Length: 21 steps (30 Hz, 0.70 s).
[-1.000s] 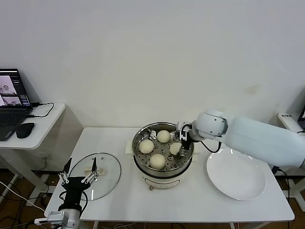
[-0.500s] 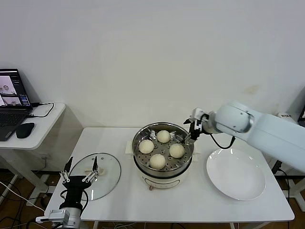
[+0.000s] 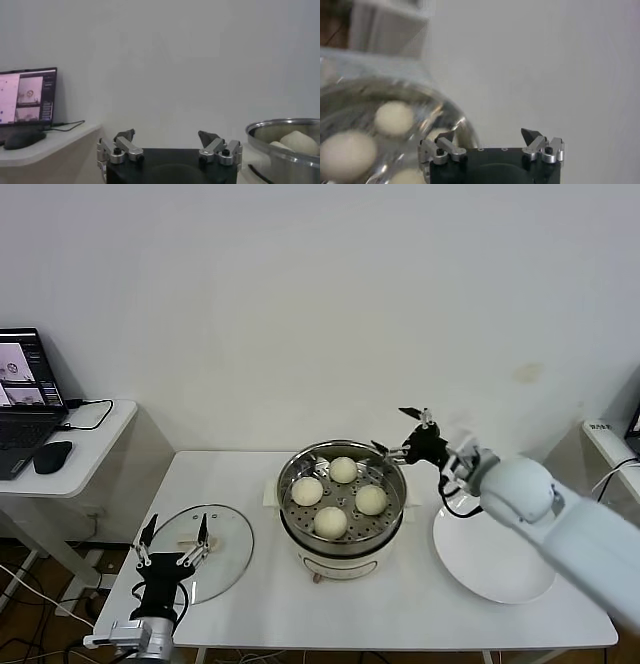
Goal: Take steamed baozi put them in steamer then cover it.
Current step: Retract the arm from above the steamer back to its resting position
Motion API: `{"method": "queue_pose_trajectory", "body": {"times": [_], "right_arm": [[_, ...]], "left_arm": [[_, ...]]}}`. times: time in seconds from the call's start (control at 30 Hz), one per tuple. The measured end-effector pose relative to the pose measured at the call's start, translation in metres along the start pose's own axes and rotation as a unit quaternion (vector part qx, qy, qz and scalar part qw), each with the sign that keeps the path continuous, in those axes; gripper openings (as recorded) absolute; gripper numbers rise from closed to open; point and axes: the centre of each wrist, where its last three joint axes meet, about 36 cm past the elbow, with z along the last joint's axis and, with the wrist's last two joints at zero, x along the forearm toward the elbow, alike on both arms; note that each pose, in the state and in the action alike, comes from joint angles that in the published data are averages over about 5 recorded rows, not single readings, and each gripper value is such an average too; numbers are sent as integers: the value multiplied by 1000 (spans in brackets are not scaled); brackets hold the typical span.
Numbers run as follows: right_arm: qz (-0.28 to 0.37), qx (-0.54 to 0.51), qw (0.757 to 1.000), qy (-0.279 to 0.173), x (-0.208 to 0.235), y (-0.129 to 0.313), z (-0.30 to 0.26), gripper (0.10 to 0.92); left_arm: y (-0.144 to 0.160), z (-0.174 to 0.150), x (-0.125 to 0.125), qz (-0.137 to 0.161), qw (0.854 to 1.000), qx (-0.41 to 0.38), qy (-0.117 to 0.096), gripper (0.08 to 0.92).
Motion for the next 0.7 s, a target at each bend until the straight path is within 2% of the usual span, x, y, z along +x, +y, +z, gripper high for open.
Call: {"method": "queue_pose_trajectory", "body": {"times": [0.23,0.4,0.53,0.6,0.7], "right_arm": [[117,-68,986,-97,41,10,40,823],[211,-112,965,-112,88,22,75,822],[280,-124,947,-92,131,32,101,823],[308,-123,940,-80,151,37,110,823],[341,-120,930,-62,176,45,120,823]], "left_arm": [[3,12,-7,-20,998,-60,-24,823],[19,26,-18,-29,981,-183,-57,823],[39,39,-26,-13,948,-310,-76,823],[49,47,-27,4,924,-373,-81,823],[64,58,-26,39,882,-463,-85,823]]}}
